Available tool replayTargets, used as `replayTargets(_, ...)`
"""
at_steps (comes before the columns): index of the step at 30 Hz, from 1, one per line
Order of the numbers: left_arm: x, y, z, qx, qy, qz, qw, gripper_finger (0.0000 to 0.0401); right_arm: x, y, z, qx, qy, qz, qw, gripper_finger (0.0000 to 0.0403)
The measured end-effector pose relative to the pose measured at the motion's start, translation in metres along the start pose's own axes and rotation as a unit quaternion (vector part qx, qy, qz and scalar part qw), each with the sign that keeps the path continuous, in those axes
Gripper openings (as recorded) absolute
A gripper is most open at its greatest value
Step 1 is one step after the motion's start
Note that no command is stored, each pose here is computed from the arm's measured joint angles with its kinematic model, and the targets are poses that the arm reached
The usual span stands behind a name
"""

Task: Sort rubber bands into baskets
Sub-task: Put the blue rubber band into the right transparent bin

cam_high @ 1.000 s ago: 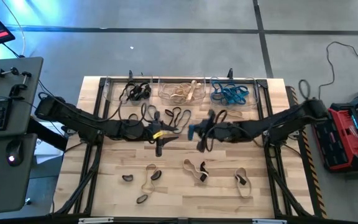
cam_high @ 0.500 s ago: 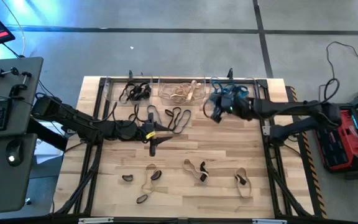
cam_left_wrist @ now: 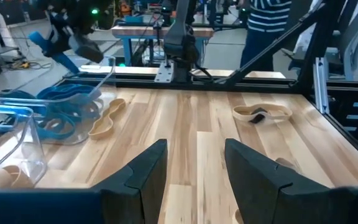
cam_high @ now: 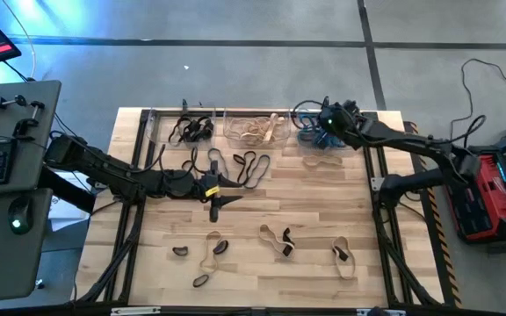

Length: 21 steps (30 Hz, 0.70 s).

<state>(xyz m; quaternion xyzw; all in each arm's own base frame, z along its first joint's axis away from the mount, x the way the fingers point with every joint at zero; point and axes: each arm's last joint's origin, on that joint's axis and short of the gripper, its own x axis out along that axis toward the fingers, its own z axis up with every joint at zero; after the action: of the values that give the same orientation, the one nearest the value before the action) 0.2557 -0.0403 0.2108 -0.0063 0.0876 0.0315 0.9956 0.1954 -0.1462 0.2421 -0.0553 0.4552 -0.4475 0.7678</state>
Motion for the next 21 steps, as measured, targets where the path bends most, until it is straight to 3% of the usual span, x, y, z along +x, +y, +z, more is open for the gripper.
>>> replayTargets(12, 0.0, -0.002, -0.004, -0.018, 0.023, -0.026, 0.999, 0.0155, 0.057, 0.007, -0.021, -0.03, 0.141, 0.001, 0.99, 0.0014)
replayTargets(21, -0.008, -0.001, -0.013, -0.029, 0.097, -0.044, 0.994, 0.0154, 0.05, 0.012, -0.024, -0.03, 0.155, -0.003, 0.987, 0.016)
